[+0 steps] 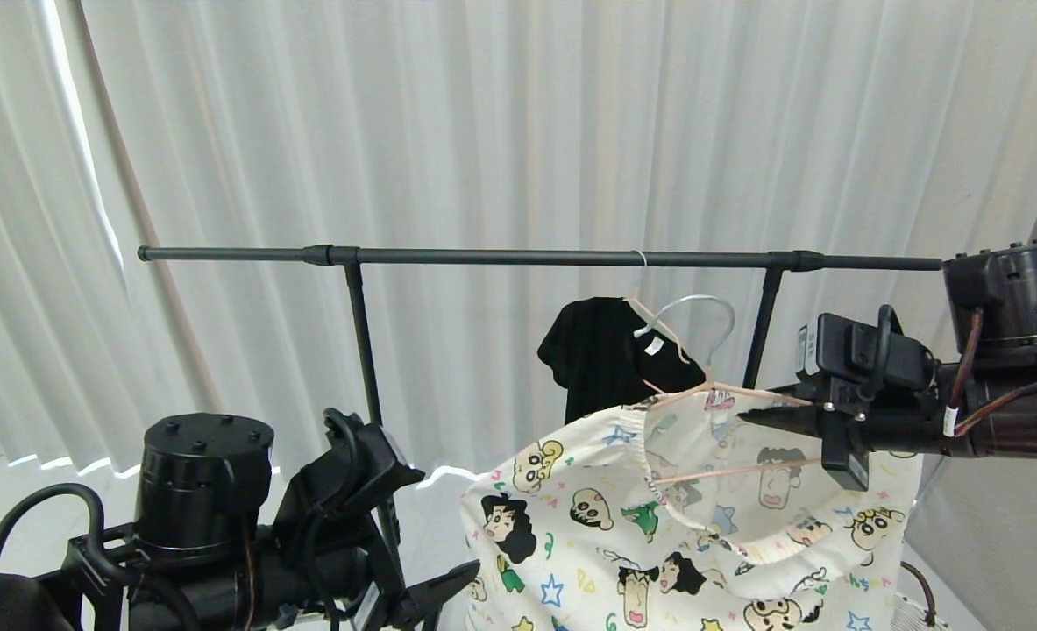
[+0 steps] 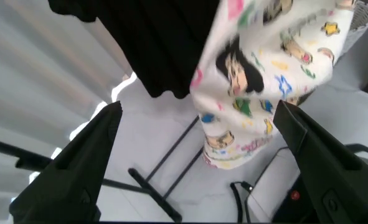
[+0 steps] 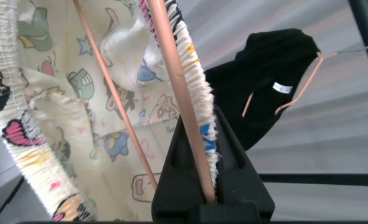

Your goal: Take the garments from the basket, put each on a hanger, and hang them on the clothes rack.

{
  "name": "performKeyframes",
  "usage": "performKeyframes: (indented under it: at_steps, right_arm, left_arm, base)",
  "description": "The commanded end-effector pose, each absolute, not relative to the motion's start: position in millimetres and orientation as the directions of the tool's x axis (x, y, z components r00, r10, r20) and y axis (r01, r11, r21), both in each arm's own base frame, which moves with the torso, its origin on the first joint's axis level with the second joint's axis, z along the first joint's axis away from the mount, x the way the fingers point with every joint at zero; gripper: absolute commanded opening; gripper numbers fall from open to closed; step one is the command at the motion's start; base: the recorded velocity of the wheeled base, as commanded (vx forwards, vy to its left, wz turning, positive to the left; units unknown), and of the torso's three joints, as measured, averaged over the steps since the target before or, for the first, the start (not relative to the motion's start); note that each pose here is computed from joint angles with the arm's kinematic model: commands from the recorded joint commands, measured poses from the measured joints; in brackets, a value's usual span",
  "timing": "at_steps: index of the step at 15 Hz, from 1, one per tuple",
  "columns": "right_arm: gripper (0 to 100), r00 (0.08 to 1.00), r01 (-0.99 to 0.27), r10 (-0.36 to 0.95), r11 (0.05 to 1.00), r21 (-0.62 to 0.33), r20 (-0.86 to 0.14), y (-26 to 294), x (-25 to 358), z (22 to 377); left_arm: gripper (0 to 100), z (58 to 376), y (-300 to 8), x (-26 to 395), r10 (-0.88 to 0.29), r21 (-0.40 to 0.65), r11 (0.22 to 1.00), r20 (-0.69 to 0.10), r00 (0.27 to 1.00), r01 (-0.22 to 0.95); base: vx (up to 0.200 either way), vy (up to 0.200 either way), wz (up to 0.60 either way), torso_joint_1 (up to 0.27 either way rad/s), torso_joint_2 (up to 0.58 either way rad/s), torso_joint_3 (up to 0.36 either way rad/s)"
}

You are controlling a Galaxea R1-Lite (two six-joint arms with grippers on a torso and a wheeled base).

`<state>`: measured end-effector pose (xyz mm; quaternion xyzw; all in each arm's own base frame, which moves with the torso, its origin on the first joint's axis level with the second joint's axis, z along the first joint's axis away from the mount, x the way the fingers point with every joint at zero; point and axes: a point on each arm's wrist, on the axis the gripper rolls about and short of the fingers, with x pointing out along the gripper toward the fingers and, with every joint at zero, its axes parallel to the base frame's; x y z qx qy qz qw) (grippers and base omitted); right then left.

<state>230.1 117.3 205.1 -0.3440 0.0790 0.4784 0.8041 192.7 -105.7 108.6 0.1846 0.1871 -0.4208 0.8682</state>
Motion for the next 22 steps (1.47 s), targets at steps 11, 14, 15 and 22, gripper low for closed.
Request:
performKeyframes:
  at_steps: [11,14,15,22]
  right_arm:
    - [0,0.537,-0.81,0.763,0.348,-0.472,-0.36,117,200,234]
    - [0,0.562,-0.8,0.745,0.379,-0.465,-0.359,111,203,235]
    - [0,0.572,-0.795,0.737,0.39,-0.465,-0.36,108,205,234]
    - [0,0.579,-0.796,0.722,0.399,-0.456,-0.379,106,208,229]
  left_arm:
    - [0,91,-105,219,-0.66,0.04,0.644,-0.476,0.581,0.764]
    - [0,84,-89,220,-0.613,0.024,0.692,-0.507,0.606,0.721]
    - [0,82,-86,219,-0.606,0.022,0.699,-0.513,0.609,0.714]
    - [100,97,-89,213,-0.628,0.05,0.686,-0.462,0.626,0.726]
  base:
    - [0.0,0.0,0.0,0.0,0.0,0.0]
    - [0.0,0.0,0.0,0.0,0.0,0.0]
    - [0.0,0.0,0.0,0.0,0.0,0.0]
    - [0.0,0.0,0.0,0.0,0.0,0.0]
